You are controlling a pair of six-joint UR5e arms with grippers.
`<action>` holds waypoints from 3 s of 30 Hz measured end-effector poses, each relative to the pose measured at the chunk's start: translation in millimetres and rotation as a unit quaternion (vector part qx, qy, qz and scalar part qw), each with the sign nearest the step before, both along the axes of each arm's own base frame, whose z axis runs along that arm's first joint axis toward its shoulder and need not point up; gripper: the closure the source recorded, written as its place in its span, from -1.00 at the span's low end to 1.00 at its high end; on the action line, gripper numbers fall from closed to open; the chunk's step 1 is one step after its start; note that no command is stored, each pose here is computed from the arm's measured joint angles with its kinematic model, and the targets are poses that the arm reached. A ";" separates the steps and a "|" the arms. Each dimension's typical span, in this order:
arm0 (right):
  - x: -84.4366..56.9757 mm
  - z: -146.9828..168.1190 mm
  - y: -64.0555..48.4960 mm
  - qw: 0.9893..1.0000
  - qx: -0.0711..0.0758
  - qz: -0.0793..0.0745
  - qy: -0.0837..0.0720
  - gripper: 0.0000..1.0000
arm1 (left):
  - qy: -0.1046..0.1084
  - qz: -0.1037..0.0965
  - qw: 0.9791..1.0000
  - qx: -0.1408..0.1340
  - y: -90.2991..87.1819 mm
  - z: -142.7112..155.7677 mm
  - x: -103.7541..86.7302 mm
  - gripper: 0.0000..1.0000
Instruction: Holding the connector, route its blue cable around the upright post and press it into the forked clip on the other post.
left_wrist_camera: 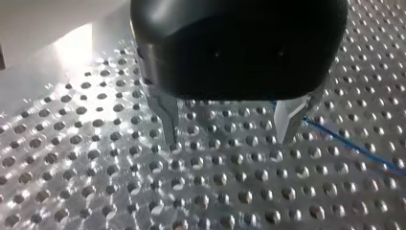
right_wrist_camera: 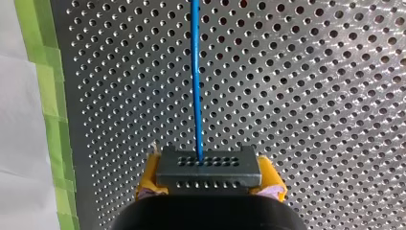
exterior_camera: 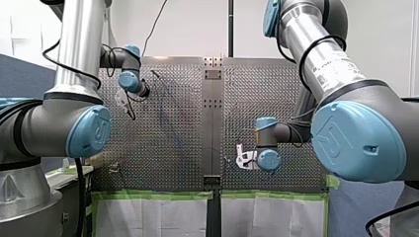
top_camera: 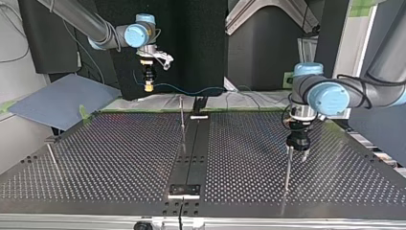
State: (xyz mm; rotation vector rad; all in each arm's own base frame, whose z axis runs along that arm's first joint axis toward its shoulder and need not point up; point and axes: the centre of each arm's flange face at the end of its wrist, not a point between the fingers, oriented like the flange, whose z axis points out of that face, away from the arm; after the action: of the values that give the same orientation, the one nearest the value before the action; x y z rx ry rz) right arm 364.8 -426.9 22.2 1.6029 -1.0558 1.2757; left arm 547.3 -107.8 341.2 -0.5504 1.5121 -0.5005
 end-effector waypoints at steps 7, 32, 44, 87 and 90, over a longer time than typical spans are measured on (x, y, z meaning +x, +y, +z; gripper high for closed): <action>0.2 -0.5 -0.2 1.000 -0.001 0.000 -0.002 1.00 | -0.010 -0.024 0.999 -0.030 -4.2 9.4 -17.8 -1.00; -5.2 -0.2 -6.5 1.000 0.000 -0.001 -0.011 1.00 | -0.024 0.086 0.995 0.053 14.9 107.9 -93.8 -1.00; -3.4 0.5 -6.9 1.000 -0.003 0.006 -0.016 1.00 | -0.068 0.112 0.986 0.102 10.9 196.3 -132.9 -1.00; -1.7 -0.2 -5.2 1.000 0.003 0.015 -0.015 1.00 | 0.116 -0.034 0.976 0.180 -96.8 155.1 -188.2 -1.00; -1.7 -0.2 -5.1 1.000 0.003 0.014 -0.015 1.00 | 0.129 -0.029 0.974 0.184 -94.8 153.5 -191.4 -1.00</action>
State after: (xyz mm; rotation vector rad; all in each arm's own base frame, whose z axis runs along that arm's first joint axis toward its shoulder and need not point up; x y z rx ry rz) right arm 363.1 -432.0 21.9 1.6138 -1.0587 1.3200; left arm 355.8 -202.6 494.7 -0.2883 1.8214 -0.1877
